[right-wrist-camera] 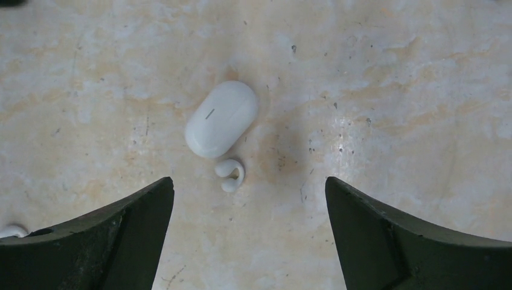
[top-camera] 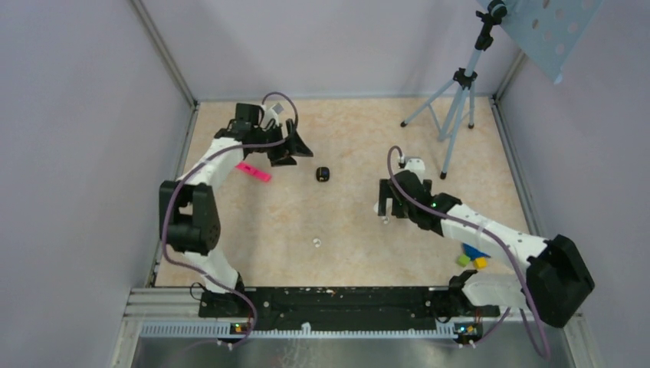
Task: Insert the wireless bluetooth earbuds into the charging case
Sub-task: Pick up the charging case from the center of the board, then pass from the right arm to the left
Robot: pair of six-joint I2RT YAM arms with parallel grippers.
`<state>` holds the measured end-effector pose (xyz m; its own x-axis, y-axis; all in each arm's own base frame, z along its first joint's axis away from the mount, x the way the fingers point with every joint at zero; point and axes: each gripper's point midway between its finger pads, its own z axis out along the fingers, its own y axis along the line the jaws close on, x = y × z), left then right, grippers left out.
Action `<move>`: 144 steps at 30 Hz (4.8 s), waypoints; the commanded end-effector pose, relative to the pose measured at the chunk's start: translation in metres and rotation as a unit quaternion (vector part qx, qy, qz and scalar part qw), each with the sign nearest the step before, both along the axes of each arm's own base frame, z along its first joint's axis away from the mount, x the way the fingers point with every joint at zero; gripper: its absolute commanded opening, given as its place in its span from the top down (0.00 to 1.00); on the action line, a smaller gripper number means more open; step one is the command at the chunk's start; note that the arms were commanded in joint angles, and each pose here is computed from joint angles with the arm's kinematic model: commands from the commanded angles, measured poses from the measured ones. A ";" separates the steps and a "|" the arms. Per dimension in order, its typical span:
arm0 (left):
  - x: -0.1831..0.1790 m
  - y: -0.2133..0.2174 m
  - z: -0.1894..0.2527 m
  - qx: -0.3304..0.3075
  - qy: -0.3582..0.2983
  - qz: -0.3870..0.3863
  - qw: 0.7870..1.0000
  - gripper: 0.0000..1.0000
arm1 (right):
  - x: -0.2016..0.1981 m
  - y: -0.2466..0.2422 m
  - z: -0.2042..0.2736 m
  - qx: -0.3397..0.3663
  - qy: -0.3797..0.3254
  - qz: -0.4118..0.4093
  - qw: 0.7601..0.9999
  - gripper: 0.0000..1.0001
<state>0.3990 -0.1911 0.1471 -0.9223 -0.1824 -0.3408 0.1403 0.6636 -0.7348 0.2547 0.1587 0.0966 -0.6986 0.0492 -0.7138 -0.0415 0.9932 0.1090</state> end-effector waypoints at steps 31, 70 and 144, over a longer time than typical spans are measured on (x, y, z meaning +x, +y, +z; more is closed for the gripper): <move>-0.146 -0.012 0.046 -0.134 -0.039 -0.075 0.987 0.11 | 0.054 0.030 -0.014 0.093 0.053 0.018 0.994 0.15; -0.157 -0.009 0.038 -0.124 -0.037 -0.076 0.989 0.12 | 0.052 0.032 -0.076 0.239 0.100 -0.133 0.957 0.75; -0.194 -0.087 0.166 -0.246 -0.165 -0.241 0.924 0.71 | -0.045 0.177 0.202 0.575 -0.101 0.428 0.690 1.00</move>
<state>0.2145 -0.2750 0.2912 -0.8332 -0.0129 -0.5528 0.5478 0.1173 -0.8284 0.2025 0.3327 0.2725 -0.7752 0.2354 -0.5862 -0.6232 -0.1329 0.7707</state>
